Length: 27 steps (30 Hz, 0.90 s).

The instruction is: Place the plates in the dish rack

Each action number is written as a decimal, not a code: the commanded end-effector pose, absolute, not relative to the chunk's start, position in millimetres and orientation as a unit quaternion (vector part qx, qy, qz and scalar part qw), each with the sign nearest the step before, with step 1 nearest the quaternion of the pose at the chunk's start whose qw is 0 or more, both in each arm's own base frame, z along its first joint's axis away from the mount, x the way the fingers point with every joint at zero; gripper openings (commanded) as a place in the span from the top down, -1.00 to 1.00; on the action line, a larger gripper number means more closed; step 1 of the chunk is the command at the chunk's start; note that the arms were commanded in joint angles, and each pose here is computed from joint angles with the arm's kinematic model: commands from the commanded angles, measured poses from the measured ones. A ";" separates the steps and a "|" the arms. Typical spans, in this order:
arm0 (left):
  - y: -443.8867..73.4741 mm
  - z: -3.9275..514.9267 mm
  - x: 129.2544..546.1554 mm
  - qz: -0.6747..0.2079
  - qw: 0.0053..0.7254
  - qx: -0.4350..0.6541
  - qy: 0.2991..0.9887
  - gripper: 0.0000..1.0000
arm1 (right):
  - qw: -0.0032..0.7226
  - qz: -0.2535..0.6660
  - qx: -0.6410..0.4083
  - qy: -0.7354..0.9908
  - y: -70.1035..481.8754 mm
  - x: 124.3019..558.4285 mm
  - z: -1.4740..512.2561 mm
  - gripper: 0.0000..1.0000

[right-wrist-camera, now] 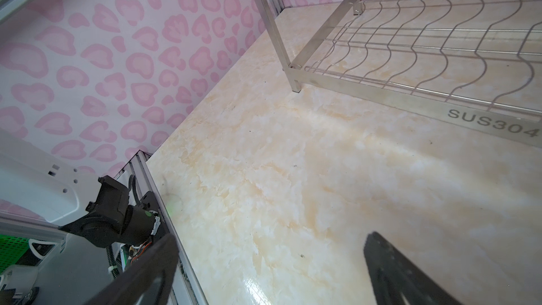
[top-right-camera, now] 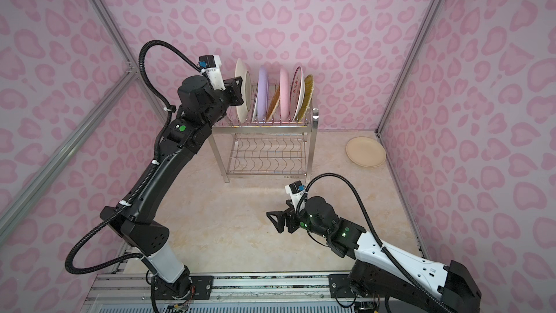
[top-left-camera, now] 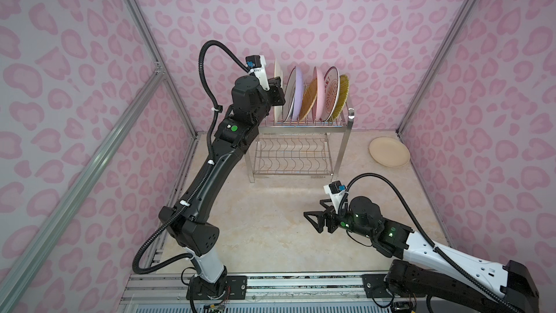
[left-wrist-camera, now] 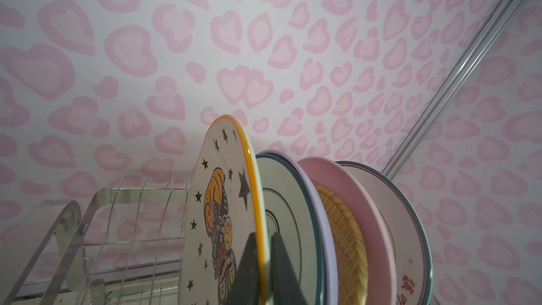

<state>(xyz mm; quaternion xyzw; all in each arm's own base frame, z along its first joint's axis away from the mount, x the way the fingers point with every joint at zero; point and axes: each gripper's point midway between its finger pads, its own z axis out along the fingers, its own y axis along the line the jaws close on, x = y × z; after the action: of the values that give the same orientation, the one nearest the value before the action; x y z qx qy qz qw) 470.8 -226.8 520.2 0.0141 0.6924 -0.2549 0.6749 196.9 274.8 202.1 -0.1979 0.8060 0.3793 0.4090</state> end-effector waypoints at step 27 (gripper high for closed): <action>-228.0 520.4 502.8 -0.245 0.693 -0.002 0.678 0.89 | 0.415 0.388 -0.194 0.800 273.5 195.2 201.9 -0.97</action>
<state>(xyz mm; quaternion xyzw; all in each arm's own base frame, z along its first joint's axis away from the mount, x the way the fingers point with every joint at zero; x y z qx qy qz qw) 496.9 -234.3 510.1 0.0117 0.6956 -0.2523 0.6726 194.3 271.9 198.3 -0.1952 0.8065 0.3810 0.4079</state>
